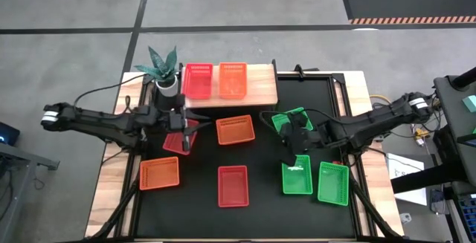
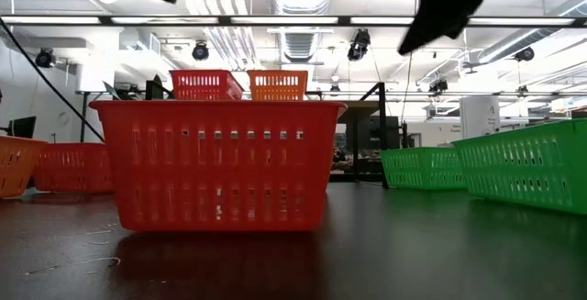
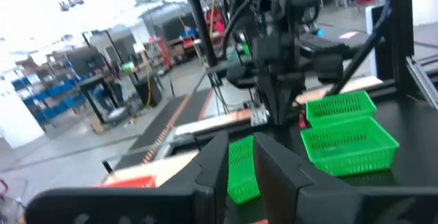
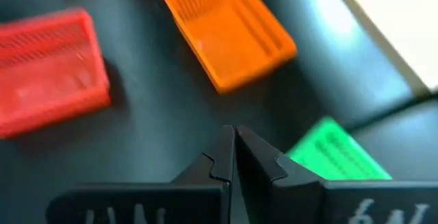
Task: Stack baskets on shelf by color
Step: Put the top green basket on the shelf
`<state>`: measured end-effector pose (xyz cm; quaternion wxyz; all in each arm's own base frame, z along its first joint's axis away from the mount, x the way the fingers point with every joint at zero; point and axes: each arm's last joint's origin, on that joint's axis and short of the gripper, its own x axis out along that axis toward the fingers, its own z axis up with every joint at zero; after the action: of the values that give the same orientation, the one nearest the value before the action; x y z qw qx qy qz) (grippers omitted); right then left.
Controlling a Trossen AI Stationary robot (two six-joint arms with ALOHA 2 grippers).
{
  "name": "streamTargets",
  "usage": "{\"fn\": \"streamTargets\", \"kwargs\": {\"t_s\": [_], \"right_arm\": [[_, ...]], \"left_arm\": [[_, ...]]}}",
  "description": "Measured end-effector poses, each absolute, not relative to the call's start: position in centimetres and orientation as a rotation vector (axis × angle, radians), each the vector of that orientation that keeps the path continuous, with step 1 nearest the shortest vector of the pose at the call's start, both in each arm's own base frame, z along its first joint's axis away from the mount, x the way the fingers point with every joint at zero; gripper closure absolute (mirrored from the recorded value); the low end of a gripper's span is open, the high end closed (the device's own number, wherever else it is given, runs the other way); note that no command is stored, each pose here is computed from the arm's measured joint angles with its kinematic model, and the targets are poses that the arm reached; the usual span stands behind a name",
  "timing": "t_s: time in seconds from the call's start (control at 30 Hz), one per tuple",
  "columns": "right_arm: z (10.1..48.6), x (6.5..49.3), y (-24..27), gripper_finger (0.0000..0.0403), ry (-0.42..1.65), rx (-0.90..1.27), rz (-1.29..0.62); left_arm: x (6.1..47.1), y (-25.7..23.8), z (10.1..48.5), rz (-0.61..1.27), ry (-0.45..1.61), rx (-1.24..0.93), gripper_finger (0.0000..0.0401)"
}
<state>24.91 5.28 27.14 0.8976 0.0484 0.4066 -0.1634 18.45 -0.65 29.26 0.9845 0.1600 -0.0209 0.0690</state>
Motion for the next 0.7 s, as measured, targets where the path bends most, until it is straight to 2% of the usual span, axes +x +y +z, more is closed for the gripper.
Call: {"fn": "streamTargets", "kwargs": {"t_s": [0.23,0.53,0.7], "right_arm": [[26.7,25.6,5.6,0.0383,0.983,0.192,-0.396],[25.3,25.6,3.9,0.0305,0.956,0.467,-0.614],[23.8,26.0,2.3,0.0275,0.986,0.533,-0.712]], "left_arm": [[17.3,-0.6,30.4,0.155,-0.111,0.368,0.035],[16.6,-0.5,31.4,0.185,-0.194,0.473,0.035],[16.4,-0.5,31.4,0.187,-0.199,0.473,0.035]]}}
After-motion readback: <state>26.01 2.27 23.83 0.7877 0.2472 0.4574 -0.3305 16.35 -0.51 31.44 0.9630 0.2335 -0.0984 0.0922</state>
